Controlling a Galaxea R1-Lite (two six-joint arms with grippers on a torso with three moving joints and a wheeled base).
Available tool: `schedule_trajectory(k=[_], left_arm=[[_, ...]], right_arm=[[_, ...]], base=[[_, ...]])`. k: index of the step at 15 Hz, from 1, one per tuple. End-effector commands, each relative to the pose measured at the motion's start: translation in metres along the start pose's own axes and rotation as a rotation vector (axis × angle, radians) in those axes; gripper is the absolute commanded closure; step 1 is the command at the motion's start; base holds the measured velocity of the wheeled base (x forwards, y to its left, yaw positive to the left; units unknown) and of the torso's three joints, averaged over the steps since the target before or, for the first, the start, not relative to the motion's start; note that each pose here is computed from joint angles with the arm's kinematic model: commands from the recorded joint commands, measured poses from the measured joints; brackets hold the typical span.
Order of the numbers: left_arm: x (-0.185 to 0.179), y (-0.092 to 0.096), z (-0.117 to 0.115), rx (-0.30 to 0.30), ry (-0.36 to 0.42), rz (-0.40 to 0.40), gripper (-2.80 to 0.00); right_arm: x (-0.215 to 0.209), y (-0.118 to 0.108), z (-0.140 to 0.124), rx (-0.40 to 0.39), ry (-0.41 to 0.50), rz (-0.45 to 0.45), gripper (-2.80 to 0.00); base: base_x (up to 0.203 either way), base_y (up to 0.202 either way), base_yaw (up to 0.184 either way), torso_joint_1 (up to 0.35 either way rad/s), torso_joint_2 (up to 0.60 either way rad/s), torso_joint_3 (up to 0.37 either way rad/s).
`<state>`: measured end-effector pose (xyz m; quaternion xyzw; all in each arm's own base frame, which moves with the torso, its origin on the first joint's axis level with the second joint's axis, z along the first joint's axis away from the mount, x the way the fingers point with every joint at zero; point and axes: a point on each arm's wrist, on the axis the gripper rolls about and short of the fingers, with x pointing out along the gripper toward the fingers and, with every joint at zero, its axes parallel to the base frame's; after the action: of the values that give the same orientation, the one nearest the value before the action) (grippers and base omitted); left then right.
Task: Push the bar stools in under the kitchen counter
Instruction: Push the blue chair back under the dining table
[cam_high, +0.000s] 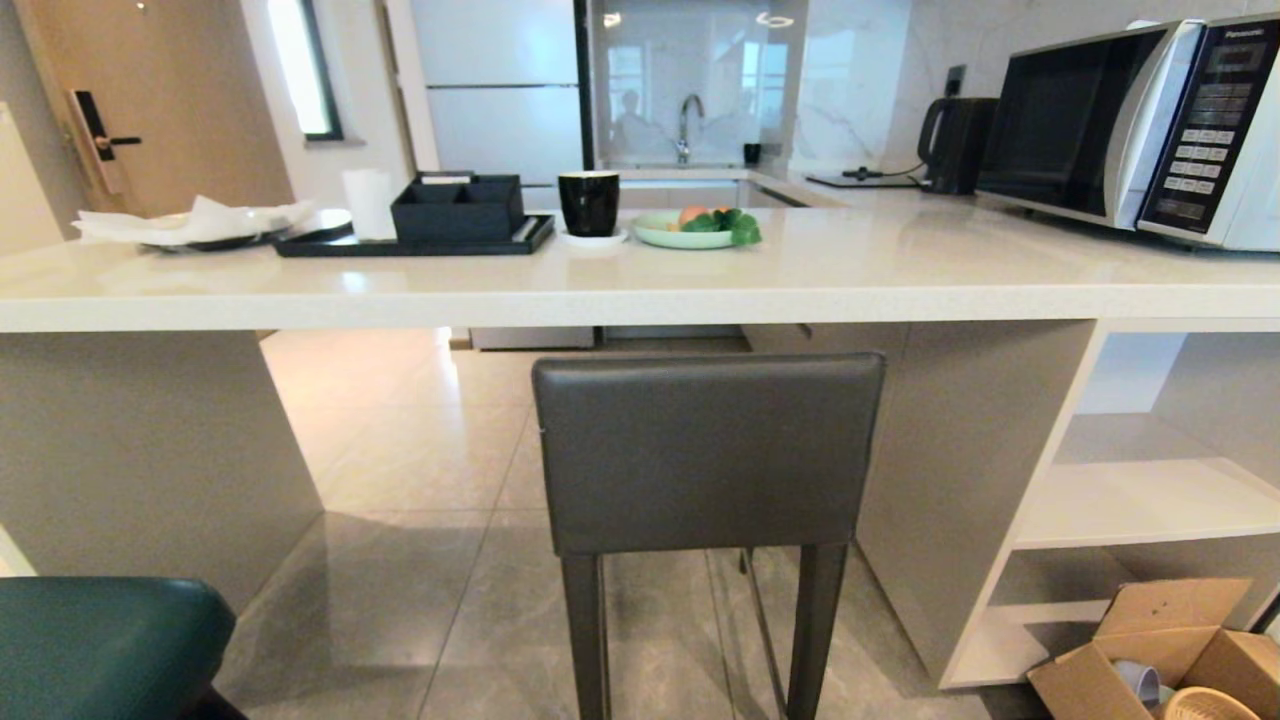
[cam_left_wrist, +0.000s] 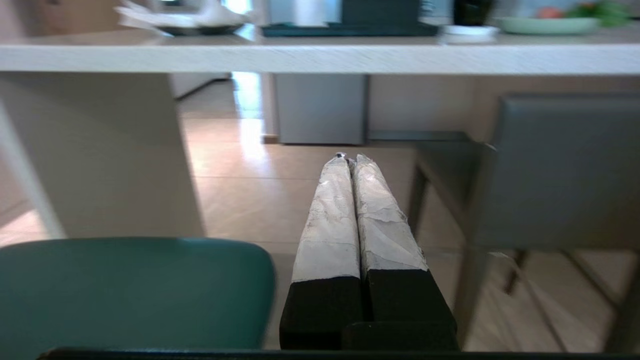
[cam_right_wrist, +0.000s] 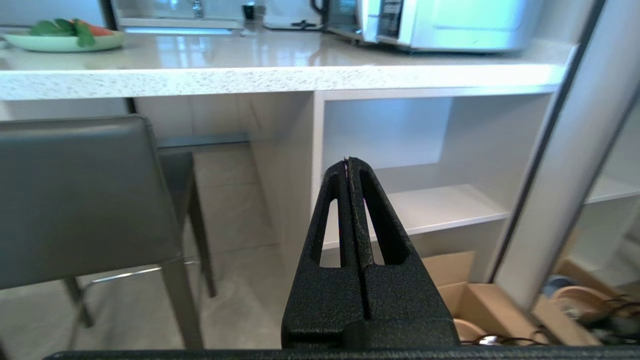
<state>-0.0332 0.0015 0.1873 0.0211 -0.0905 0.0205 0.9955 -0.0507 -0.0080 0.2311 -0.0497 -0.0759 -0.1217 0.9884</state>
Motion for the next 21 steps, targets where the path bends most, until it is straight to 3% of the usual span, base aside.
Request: schedule_trajectory(k=[1, 3, 4, 7, 9, 10, 12, 17, 21], left_arm=[[-0.017, -0.003, -0.009, -0.011, -0.063, -0.109, 0.0], [-0.027, -0.005, -0.027, -0.014, -0.059, -0.183, 0.0], [-0.029, -0.006, -0.044, -0.017, 0.012, -0.201, 0.0], [-0.023, -0.008, -0.068, -0.031, 0.116, -0.21, 0.0], [-0.018, -0.009, -0.09, -0.025, 0.19, -0.208, 0.0], [-0.016, -0.009, -0.1, -0.026, 0.213, -0.191, 0.0], [-0.012, -0.008, -0.102, -0.058, 0.168, -0.157, 0.0], [-0.012, -0.008, -0.104, -0.083, 0.185, -0.147, 0.0], [-0.012, -0.008, -0.104, -0.14, 0.191, -0.115, 0.0]], right_arm=[[-0.005, 0.006, -0.002, -0.019, -0.015, 0.019, 0.0], [-0.011, 0.006, -0.012, 0.008, -0.028, 0.065, 0.0], [-0.015, 0.007, -0.027, 0.013, -0.028, 0.118, 0.0], [-0.012, 0.019, -0.103, 0.009, 0.085, 0.27, 0.0], [-0.005, 0.026, -0.139, 0.011, 0.145, 0.329, 0.0], [-0.003, 0.028, -0.148, 0.006, 0.13, 0.329, 0.0], [0.0, 0.028, -0.149, 0.004, 0.072, 0.314, 0.0], [0.0, 0.027, -0.154, 0.068, 0.137, 0.237, 0.0], [-0.001, 0.027, -0.156, 0.037, 0.143, 0.249, 0.0]], base=[[0.0, 0.0, 0.0, 0.0, 0.0, 0.0], [0.0, 0.0, 0.0, 0.0, 0.0, 0.0], [0.0, 0.0, 0.0, 0.0, 0.0, 0.0], [0.0, 0.0, 0.0, 0.0, 0.0, 0.0], [0.0, 0.0, 0.0, 0.0, 0.0, 0.0], [0.0, 0.0, 0.0, 0.0, 0.0, 0.0], [0.0, 0.0, 0.0, 0.0, 0.0, 0.0], [0.0, 0.0, 0.0, 0.0, 0.0, 0.0], [0.0, 0.0, 0.0, 0.0, 0.0, 0.0]])
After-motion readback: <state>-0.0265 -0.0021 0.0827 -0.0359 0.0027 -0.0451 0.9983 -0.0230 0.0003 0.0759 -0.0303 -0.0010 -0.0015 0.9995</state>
